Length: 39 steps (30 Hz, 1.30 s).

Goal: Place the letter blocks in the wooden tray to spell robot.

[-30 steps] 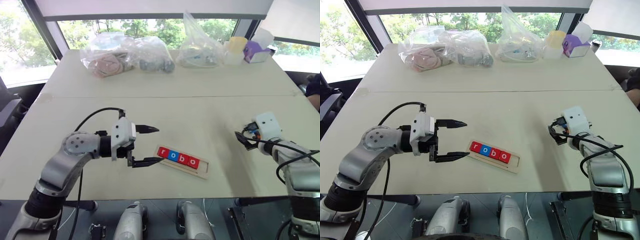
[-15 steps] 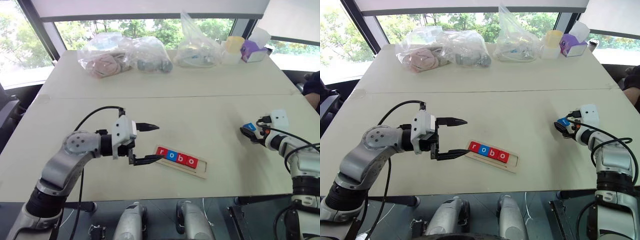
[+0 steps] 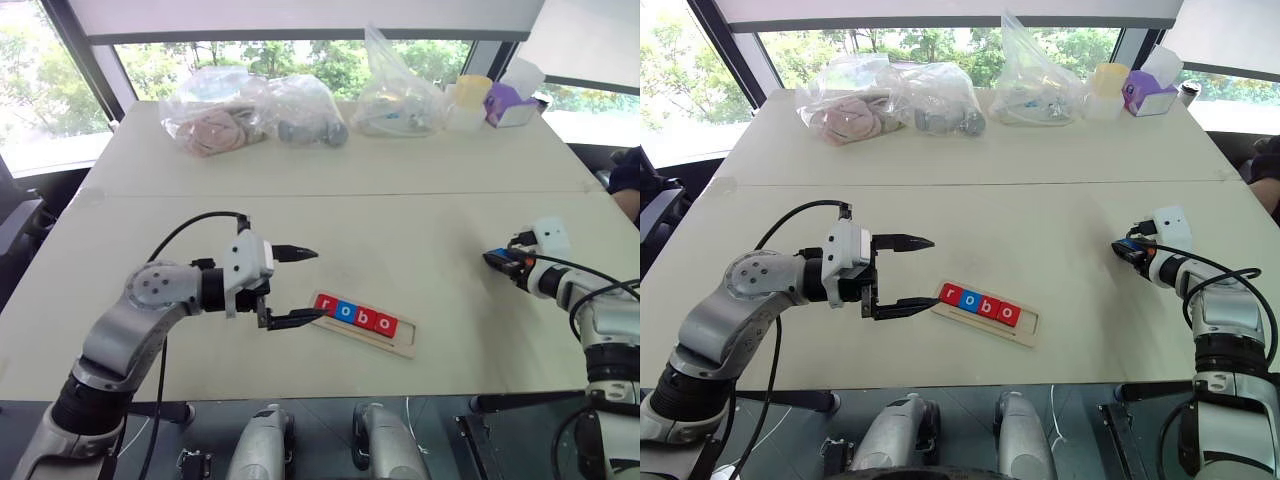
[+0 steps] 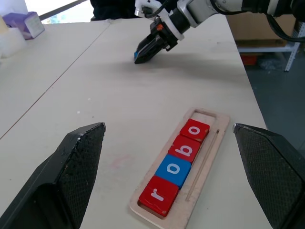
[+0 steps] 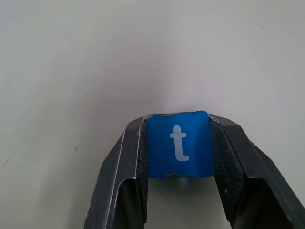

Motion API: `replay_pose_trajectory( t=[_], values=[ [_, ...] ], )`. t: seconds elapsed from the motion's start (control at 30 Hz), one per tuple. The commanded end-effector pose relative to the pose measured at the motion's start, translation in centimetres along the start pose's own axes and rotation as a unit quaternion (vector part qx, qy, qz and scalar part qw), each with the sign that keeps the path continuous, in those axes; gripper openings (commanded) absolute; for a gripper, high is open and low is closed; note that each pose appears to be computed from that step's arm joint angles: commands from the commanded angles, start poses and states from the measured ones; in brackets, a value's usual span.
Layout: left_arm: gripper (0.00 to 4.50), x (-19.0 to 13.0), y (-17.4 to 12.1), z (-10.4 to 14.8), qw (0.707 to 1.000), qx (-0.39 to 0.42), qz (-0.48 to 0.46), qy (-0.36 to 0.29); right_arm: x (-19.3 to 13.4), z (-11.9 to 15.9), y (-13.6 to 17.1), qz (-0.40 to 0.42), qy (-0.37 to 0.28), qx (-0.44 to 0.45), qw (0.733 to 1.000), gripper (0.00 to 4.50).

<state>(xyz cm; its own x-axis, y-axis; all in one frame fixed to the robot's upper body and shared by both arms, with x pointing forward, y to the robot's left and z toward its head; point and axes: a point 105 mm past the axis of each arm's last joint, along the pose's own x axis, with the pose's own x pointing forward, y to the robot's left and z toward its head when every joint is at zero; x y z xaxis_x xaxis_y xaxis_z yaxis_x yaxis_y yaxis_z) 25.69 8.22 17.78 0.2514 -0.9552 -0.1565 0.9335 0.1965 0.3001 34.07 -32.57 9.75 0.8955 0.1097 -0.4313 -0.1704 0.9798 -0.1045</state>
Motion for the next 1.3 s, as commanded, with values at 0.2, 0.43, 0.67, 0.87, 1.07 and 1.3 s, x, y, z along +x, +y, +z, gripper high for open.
replay_pose_trajectory(
  t=[0.2, 0.43, 0.67, 0.87, 1.07, 1.3],
  values=[
    [4.5, 0.0, -0.4, 0.7, 1.0, 0.016, -0.009, -0.012, -6.4, -0.5, 6.2, -0.044, 0.002, 0.067, 0.997, 1.23],
    [4.5, 0.3, -0.3, 0.6, 1.0, 0.014, -0.018, -0.016, -9.3, -2.7, 9.4, -0.093, 0.026, 0.093, 0.991, 1.23],
    [4.5, 0.2, -0.2, 0.5, 0.999, 0.017, -0.024, -0.016, -9.2, -3.6, 10.3, -0.088, 0.041, 0.092, 0.991, 1.23],
    [4.5, 0.2, -0.3, 0.4, 1.0, 0.017, -0.022, -0.014, -9.0, -3.5, 10.4, -0.08, 0.038, 0.079, 0.993, 2.72],
    [4.5, 0.2, -0.4, 0.4, 1.0, 0.016, -0.022, -0.015, -9.9, -1.3, 11.6, 0.054, 0.021, -0.048, 0.997, 4.45],
    [4.5, 0.4, -0.4, 0.5, 0.999, 0.017, -0.025, -0.018, -11.6, 0.4, 8.4, 0.213, 0.036, -0.251, 0.943, 4.45]
  ],
)
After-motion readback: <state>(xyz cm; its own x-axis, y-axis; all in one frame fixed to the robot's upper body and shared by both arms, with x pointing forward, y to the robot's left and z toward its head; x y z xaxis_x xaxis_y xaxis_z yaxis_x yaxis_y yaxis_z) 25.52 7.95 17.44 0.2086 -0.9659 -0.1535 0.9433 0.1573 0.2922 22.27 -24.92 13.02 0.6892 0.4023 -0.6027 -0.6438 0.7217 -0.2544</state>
